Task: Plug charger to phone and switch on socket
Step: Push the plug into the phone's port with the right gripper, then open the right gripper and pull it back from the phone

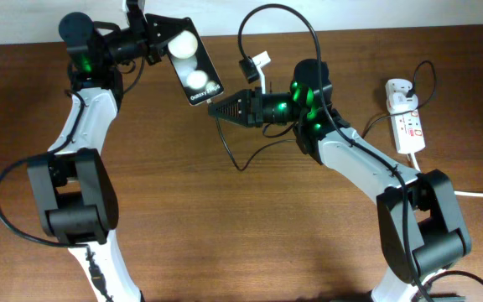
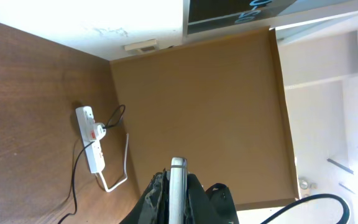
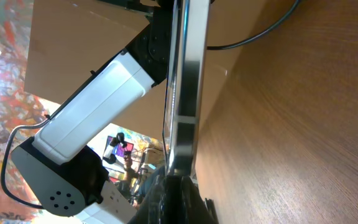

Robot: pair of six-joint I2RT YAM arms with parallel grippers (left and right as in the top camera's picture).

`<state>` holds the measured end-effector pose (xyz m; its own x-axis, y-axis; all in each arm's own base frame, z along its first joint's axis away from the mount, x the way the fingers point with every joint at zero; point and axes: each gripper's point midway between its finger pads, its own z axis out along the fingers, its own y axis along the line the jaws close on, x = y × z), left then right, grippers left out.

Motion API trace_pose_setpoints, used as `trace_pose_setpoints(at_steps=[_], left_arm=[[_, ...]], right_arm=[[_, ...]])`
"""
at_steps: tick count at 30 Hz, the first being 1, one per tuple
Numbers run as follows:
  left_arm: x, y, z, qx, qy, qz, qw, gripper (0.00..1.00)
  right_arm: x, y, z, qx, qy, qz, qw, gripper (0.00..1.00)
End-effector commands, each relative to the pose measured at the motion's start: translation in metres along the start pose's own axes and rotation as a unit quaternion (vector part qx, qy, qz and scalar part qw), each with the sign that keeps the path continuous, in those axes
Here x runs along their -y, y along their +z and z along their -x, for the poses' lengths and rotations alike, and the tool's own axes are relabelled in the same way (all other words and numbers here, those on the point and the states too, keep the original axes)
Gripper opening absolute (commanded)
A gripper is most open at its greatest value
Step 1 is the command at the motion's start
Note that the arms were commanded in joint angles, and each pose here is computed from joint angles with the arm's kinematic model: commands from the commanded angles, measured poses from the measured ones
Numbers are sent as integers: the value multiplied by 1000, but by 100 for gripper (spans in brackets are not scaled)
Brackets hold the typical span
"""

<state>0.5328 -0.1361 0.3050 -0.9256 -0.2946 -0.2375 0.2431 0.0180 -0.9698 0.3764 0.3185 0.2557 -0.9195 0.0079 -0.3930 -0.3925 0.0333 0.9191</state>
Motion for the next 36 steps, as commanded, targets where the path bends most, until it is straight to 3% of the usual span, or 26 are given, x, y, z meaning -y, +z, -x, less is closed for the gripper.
trace_pose_setpoints(at_steps=[1,15,21,22,23,25,30,34,36], left_arm=[[11,15,-17,-42,14,-8,999,0],[13,28,-54,-134,45,-17,990,0],[13,29,-54,-132,47,-18,990,0],[13,29,-54,-132,47,-18,990,0],[13,29,-54,-132,47,-18,990,0],[13,29,-54,-132,47,-18,990,0],[13,29,-52,-127,48,-18,991,0],[12,24,-48,-121,59,-17,991,0],[10,10,-42,-114,59,-13,992,0]], right_arm=[[-8,2,11,27,-11,-7,1000,4],[-7,0,14,34,-13,-10,999,4],[-7,0,15,37,-13,-11,999,5],[-7,0,14,34,-13,-9,999,15],[-8,0,13,30,-13,-8,999,32],[-8,0,12,27,-13,-6,1000,45],[-9,0,9,20,-13,-3,1000,54],[-10,0,8,16,-17,-1,1000,85],[-9,-3,10,19,-17,-2,1000,90]])
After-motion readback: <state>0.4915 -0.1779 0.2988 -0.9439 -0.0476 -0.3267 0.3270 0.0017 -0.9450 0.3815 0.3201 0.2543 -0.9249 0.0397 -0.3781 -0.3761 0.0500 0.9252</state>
